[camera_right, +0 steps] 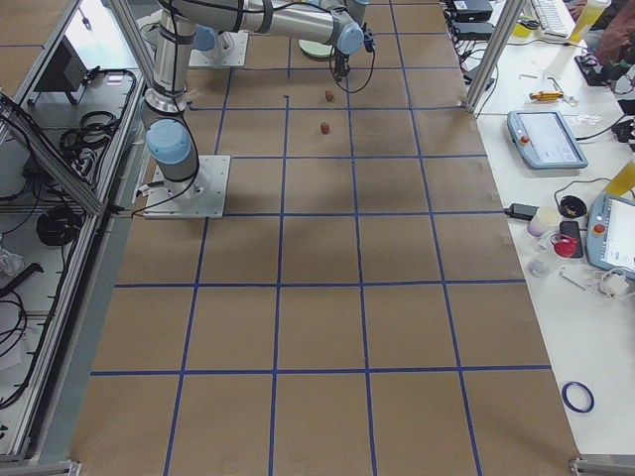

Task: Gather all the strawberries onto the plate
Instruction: 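Grasp a second strawberry with the right gripper and carry it toward the plate, then lower the strawberry beside the first one and open the right gripper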

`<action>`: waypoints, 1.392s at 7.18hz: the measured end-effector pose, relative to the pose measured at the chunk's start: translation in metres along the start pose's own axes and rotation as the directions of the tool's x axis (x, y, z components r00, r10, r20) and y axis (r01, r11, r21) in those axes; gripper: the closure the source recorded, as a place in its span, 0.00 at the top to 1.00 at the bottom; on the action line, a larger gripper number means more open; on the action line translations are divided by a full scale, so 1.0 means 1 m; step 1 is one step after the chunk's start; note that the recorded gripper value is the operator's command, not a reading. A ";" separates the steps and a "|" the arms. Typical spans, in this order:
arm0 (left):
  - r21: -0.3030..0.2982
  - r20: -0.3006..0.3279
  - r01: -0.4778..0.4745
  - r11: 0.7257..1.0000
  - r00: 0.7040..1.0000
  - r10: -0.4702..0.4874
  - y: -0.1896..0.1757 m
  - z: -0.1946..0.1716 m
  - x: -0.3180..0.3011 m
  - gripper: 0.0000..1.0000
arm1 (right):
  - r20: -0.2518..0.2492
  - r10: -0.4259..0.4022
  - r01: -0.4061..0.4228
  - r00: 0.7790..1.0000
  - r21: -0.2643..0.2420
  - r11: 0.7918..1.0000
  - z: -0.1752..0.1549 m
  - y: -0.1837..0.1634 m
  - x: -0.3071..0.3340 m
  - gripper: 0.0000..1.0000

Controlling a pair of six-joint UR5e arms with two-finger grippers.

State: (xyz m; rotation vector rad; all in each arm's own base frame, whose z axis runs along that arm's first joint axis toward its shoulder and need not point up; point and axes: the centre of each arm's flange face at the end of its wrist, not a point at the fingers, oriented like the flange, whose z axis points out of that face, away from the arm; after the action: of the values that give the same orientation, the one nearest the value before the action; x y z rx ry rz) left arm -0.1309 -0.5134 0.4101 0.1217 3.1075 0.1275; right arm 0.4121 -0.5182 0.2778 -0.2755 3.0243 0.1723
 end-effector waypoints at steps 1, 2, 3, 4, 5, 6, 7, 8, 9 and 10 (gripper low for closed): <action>0.000 -0.002 0.005 1.000 1.000 -0.005 -0.002 0.000 -0.011 1.00 | 0.014 -0.014 0.014 1.000 0.000 1.000 0.010 0.005 -0.020 0.00; 0.002 -0.004 0.007 1.000 1.000 -0.007 -0.002 -0.001 -0.018 1.00 | 0.021 -0.024 0.024 0.999 -0.009 1.000 0.024 0.008 -0.032 0.00; 0.001 -0.005 0.007 1.000 1.000 -0.007 -0.003 -0.001 -0.021 1.00 | 0.032 -0.035 0.036 0.999 -0.023 0.999 0.037 0.010 -0.042 0.00; -0.001 -0.005 0.007 1.000 1.000 -0.007 -0.003 0.000 -0.022 1.00 | 0.049 -0.046 0.048 0.998 -0.034 0.998 0.047 0.012 -0.049 0.00; -0.004 -0.006 0.006 1.000 1.000 -0.006 -0.003 0.001 -0.023 1.00 | 0.062 -0.056 0.058 0.997 -0.041 0.997 0.057 0.011 -0.055 0.04; -0.007 -0.007 0.006 1.000 1.000 -0.006 -0.003 0.001 -0.023 1.00 | 0.071 -0.062 0.066 0.996 -0.047 0.997 0.069 0.010 -0.058 0.23; -0.009 -0.008 0.005 1.000 1.000 -0.005 -0.003 0.002 -0.023 1.00 | 0.073 -0.070 0.074 0.995 -0.049 0.996 0.077 0.008 -0.058 0.32; -0.010 -0.009 0.005 1.000 1.000 -0.005 -0.003 0.003 -0.023 1.00 | 0.073 -0.079 0.083 0.994 -0.051 0.995 0.081 0.007 -0.058 0.73; -0.012 -0.010 0.005 1.000 1.000 -0.005 -0.003 0.003 -0.023 1.00 | 0.073 -0.086 0.090 0.994 -0.054 0.994 0.085 0.007 -0.058 0.91; -0.014 -0.010 0.005 1.000 1.000 -0.005 -0.003 0.004 -0.023 1.00 | 0.072 -0.096 0.100 0.993 -0.060 0.993 0.089 0.007 -0.057 0.94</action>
State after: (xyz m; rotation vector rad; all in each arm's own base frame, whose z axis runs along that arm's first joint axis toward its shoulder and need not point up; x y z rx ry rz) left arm -0.1086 -0.5179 0.4066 0.1130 3.1164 0.1504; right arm 0.4748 -0.4906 0.1970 -0.4135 2.9323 0.2645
